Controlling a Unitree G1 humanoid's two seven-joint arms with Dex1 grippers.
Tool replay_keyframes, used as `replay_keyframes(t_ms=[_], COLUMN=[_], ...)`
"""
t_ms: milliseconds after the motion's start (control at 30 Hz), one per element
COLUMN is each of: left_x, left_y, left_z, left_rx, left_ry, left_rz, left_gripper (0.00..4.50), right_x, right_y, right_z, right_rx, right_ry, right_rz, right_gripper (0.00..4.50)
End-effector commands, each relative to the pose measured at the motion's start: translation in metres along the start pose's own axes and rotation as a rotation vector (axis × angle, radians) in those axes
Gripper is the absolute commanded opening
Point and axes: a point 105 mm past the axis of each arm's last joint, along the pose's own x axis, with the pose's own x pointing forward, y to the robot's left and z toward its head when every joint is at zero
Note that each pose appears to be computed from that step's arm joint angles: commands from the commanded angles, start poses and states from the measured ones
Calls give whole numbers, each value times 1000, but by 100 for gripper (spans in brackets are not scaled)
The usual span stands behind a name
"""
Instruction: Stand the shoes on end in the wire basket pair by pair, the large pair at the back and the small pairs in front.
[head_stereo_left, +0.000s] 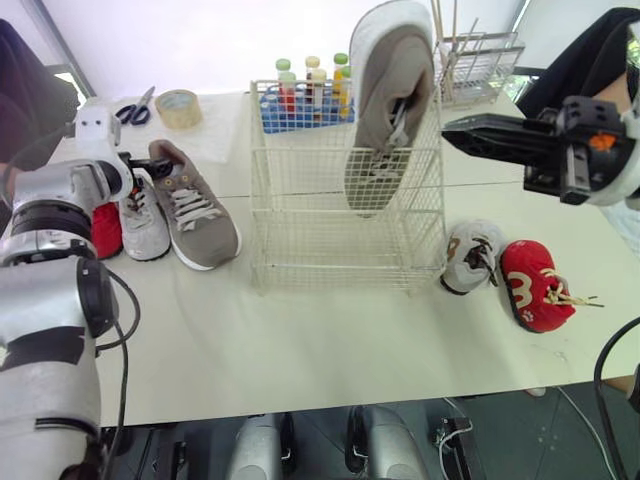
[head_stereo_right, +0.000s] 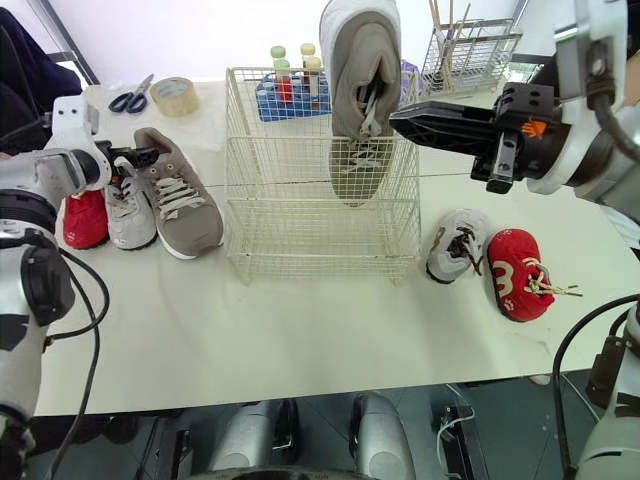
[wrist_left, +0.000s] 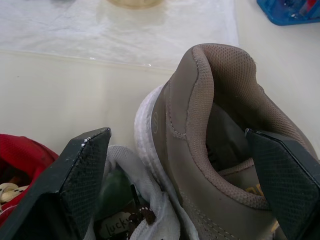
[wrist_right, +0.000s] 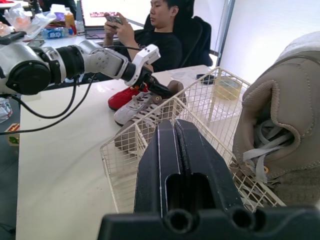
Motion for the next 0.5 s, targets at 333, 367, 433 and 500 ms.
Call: replay_keyframes(t_ms=[333, 367, 433, 500], left_x=[3, 3, 3, 3], left_y=[4, 4, 4, 5], left_z=[-1, -2, -2, 0], left_rx=[3, -1, -6, -6], left_ry=[0, 1, 2, -10], left_rz=[67, 69, 76, 85], left_gripper=[127, 76, 6, 6], right_x=[-7, -7, -7, -7], right_y=[2, 1, 1, 0], right_z=[9, 9, 9, 8], right_rx=[-77, -79, -79, -78], right_ry=[-23, -20, -20, -21], right_rz=[-67, -71, -76, -82], right_gripper=[0, 0, 0, 0])
